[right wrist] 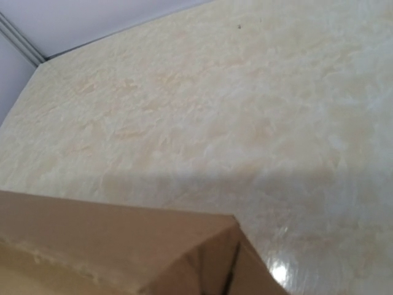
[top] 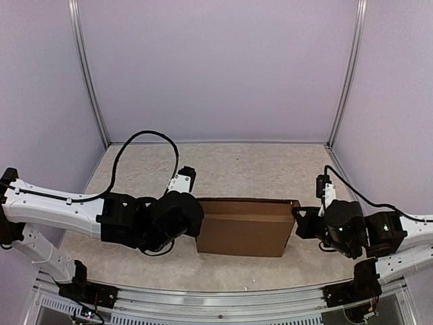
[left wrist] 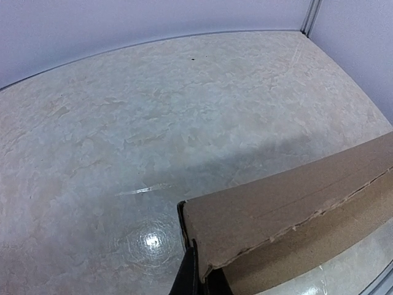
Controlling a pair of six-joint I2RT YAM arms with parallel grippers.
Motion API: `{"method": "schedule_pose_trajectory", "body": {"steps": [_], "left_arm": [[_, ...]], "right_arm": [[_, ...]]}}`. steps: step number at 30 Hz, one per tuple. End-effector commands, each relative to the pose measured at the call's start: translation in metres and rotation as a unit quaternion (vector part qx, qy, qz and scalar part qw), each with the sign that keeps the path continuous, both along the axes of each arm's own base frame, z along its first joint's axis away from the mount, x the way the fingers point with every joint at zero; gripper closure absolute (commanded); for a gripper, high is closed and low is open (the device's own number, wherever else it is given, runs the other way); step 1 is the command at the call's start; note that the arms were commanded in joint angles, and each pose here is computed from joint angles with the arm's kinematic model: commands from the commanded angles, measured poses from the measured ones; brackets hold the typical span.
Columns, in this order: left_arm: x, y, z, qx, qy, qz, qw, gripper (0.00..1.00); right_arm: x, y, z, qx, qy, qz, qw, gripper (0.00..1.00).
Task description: Fold the paper box
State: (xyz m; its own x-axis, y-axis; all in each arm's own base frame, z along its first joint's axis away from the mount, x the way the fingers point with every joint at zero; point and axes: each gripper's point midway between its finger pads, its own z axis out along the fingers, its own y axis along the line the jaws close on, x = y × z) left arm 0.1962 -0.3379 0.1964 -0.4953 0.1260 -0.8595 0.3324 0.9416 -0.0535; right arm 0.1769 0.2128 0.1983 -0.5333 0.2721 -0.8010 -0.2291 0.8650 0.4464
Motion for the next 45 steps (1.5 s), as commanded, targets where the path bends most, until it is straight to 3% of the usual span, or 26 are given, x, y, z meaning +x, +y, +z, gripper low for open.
{"method": "schedule_pose_trajectory", "body": {"steps": [1,11,19,27,36,38,42,45], "left_arm": [[-0.017,0.015,-0.064,0.067,0.093,-0.038,0.993,1.0],[-0.008,0.028,-0.074,0.06,0.102,-0.029,0.993,0.98],[-0.01,0.038,-0.058,0.063,0.104,-0.046,0.992,0.63],[-0.005,0.053,-0.012,0.014,0.096,-0.087,0.991,0.41],[-0.002,0.057,0.064,-0.102,0.062,-0.145,0.982,0.41],[0.002,0.052,0.081,-0.127,0.055,-0.161,0.977,0.48],[0.02,0.039,0.096,-0.143,0.045,-0.171,0.974,0.74],[0.033,0.025,0.107,-0.152,0.033,-0.18,0.971,0.84]], "right_arm": [[-0.009,0.01,-0.047,-0.099,0.004,0.053,0.994,1.0],[0.008,0.022,-0.051,-0.156,-0.051,0.038,0.986,1.0],[0.013,0.023,-0.051,-0.173,-0.051,0.037,0.983,1.0],[0.021,0.026,-0.057,-0.182,-0.043,0.043,0.981,1.0],[0.026,0.028,-0.05,-0.176,-0.05,0.052,0.982,1.0],[0.026,0.029,-0.05,-0.176,-0.052,0.058,0.981,1.0],[0.025,0.033,-0.049,-0.176,-0.058,0.07,0.98,1.0],[0.024,0.034,-0.05,-0.175,-0.059,0.076,0.98,1.0]]}}
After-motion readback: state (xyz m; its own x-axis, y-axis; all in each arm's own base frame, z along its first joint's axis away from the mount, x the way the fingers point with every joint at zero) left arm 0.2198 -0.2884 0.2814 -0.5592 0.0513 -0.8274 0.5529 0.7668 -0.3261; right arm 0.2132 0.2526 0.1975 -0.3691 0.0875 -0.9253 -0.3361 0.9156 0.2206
